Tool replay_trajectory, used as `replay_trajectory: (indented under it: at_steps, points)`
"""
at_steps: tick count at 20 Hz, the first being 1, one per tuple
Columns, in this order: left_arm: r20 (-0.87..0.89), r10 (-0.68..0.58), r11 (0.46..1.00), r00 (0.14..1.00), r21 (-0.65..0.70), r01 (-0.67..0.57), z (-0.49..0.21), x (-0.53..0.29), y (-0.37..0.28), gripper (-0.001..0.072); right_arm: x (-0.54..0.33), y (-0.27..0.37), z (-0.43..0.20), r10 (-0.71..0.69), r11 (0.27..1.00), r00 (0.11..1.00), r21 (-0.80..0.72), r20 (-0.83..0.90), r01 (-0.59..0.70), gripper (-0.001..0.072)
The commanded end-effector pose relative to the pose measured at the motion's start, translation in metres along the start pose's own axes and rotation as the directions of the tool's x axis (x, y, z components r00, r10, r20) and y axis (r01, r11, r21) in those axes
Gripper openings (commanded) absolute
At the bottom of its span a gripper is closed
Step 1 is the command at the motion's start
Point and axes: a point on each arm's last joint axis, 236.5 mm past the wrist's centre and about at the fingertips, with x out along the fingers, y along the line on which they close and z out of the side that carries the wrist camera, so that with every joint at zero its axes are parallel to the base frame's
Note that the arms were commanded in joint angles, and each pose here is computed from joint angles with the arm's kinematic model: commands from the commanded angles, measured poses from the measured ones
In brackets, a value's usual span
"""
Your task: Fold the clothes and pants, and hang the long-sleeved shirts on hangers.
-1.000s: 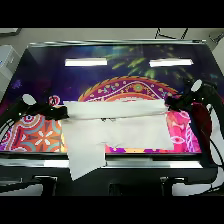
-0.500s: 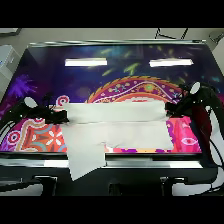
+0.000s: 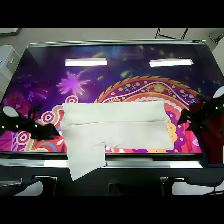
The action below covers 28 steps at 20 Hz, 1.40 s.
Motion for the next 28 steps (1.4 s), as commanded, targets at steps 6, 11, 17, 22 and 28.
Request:
replay_trajectory:
  at_steps: [6, 11, 17, 22, 28]
  points:
    - [-0.048, -0.141, 0.989, 0.989, 0.043, 0.143, -0.074, 0.066, -0.023, 0.0442, 0.015, 0.001, -0.032, 0.064, 0.998, 0.994, 0.024, -0.09, -0.062, 0.0561]
    - [-0.135, -0.097, 0.992, 0.986, 0.072, 0.107, -0.089, 0.086, -0.032, 0.0442, 0.015, 0.001, -0.032, 0.066, 0.998, 0.994, 0.024, -0.092, -0.065, 0.0561]
    - [-0.159, -0.053, 0.997, 0.986, 0.046, 0.061, -0.093, 0.1, -0.038, 0.0018, 0.022, 0.0, -0.038, 0.067, 0.998, 0.992, 0.025, -0.11, -0.065, 0.0562]
    - [-0.151, -0.058, 0.997, 0.987, 0.038, 0.064, -0.092, 0.097, -0.038, 0.0021, 0.073, -0.003, -0.068, 0.095, 0.995, 0.977, 0.001, -0.19, -0.097, 0.0605]
    - [-0.163, -0.061, 0.997, 0.985, 0.038, 0.068, -0.094, 0.096, -0.039, 0.0021, 0.094, 0.014, -0.066, 0.184, 0.983, 0.971, 0.048, -0.154, -0.179, 0.041]
